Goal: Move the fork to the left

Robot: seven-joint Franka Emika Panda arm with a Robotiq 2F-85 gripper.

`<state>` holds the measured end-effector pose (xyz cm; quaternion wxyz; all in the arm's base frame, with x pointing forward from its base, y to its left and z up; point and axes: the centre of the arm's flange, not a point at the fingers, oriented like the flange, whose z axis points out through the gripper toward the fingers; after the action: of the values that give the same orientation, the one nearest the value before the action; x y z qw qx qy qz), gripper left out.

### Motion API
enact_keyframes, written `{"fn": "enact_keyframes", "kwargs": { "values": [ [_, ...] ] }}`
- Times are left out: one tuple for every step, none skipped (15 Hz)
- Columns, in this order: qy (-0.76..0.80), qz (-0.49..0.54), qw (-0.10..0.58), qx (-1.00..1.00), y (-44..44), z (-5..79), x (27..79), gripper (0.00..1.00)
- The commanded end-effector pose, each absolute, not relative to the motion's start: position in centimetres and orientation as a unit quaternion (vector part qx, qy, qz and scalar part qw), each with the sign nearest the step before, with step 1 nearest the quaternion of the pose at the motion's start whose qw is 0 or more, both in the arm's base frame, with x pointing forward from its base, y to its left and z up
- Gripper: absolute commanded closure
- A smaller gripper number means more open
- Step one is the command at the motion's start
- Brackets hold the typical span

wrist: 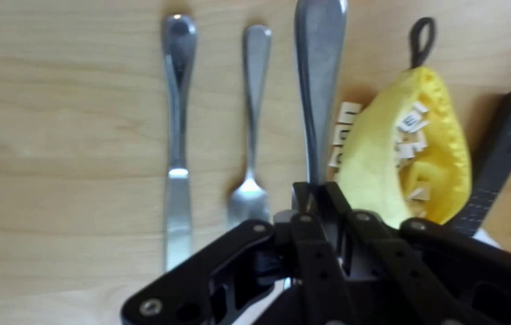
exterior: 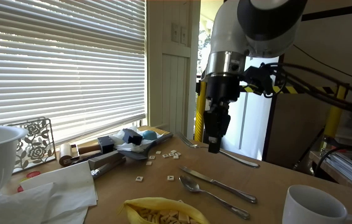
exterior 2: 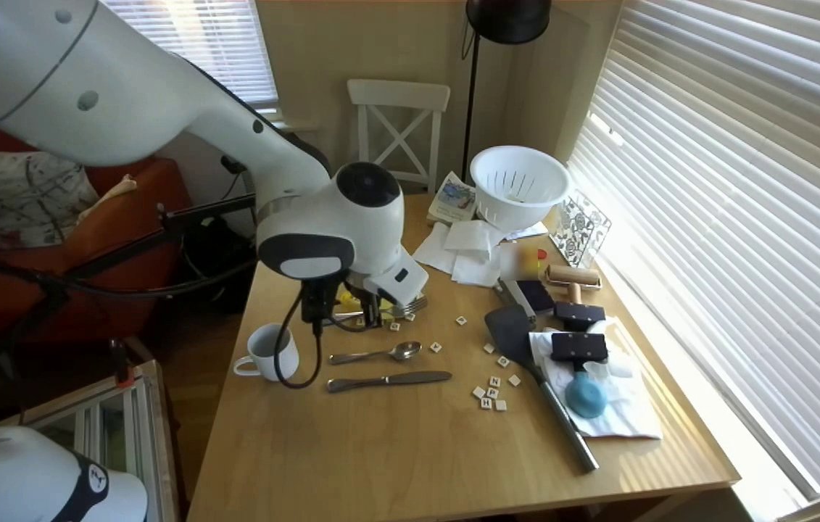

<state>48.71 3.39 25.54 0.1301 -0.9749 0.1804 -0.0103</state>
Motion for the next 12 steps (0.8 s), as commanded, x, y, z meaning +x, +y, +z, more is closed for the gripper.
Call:
{"fn": "enact_keyframes", "kwargs": {
  "values": [
    [0.178, -0.013, 0.160, -0.971, 8.5, 27.0, 49.6, 0.97],
    [0.181, -0.010, 0.158, -0.971, 9.3, 26.6, 50.1, 0.97],
    [0.181, -0.010, 0.158, -0.971, 9.9, 26.2, 50.2, 0.97],
    [0.183, -0.008, 0.153, -0.971, 10.2, 25.7, 50.4, 0.97],
    [0.186, -0.007, 0.151, -0.971, 10.4, 25.1, 50.6, 0.97],
    [0.191, -0.005, 0.153, -0.970, 10.5, 24.5, 51.0, 0.97],
    [0.192, -0.003, 0.153, -0.969, 10.5, 23.8, 51.3, 0.97],
    [0.194, -0.002, 0.151, -0.969, 10.5, 22.9, 51.7, 0.97],
    [0.194, -0.004, 0.147, -0.970, 10.5, 22.1, 52.1, 0.97],
    [0.195, -0.005, 0.142, -0.971, 10.4, 21.4, 52.5, 0.97],
    [0.198, -0.004, 0.139, -0.970, 10.3, 20.7, 52.8, 0.97],
    [0.201, 0.000, 0.136, -0.970, 10.1, 19.9, 53.1, 0.97]
  ]
}}
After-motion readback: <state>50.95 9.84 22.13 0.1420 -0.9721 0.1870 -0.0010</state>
